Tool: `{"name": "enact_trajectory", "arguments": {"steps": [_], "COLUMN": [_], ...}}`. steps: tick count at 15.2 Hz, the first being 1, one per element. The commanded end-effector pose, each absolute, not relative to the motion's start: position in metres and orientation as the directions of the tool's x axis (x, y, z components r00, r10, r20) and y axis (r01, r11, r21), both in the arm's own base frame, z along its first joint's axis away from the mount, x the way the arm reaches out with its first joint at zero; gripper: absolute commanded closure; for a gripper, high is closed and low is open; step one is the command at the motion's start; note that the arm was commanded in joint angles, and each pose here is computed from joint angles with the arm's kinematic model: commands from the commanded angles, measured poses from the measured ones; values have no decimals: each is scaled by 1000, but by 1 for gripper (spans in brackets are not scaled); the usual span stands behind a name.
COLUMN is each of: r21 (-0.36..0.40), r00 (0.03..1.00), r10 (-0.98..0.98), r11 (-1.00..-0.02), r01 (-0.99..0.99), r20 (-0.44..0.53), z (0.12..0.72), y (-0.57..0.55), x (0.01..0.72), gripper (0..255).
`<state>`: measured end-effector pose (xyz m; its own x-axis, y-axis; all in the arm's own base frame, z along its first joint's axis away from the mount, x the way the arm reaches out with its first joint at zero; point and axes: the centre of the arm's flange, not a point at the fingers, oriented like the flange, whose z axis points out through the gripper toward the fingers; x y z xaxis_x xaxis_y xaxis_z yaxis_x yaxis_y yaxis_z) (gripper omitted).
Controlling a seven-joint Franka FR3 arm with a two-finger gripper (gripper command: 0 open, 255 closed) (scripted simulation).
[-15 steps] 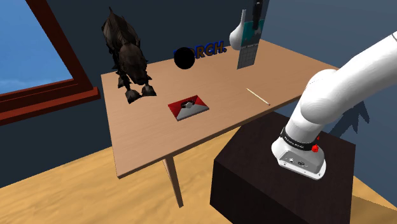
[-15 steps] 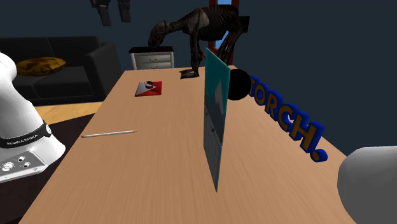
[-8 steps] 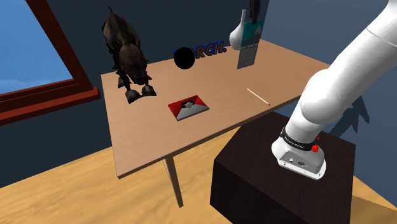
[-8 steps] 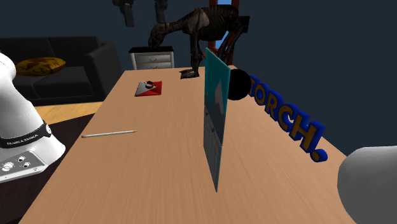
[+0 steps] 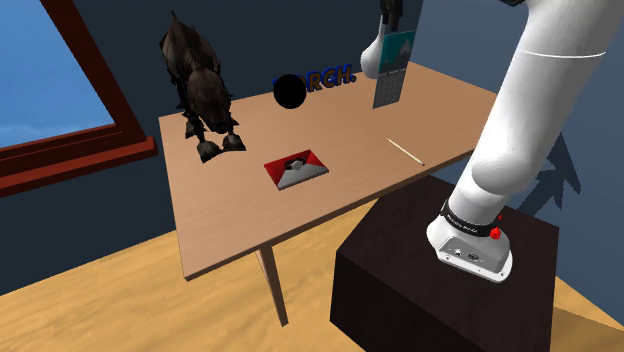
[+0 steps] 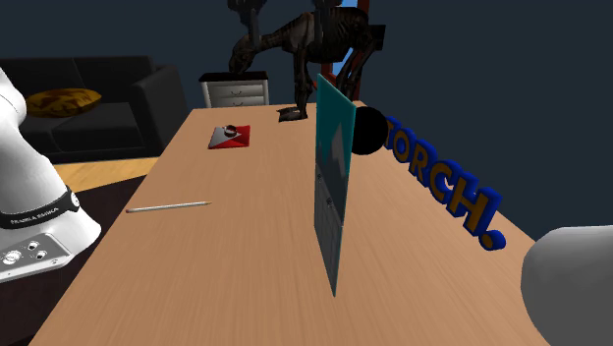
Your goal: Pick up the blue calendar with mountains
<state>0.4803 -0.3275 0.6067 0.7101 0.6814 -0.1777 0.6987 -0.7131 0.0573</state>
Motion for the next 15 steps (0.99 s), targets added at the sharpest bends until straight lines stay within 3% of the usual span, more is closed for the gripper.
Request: {"name": "enact_trajectory", "arguments": {"steps": [1, 12, 13, 15], "r21": [45, 36, 36, 36], "r00": [667, 638, 638, 638], "r10": [721, 746, 746, 746], "r11": [-672, -644, -644, -644], "r01": [739, 764, 764, 764], "r20": [-188, -194, -194, -194], "z": [607, 565, 566, 566], "y": [-346, -358, -358, -358], "x": [503, 519, 518, 518], "gripper": [0, 0, 255, 255]}}
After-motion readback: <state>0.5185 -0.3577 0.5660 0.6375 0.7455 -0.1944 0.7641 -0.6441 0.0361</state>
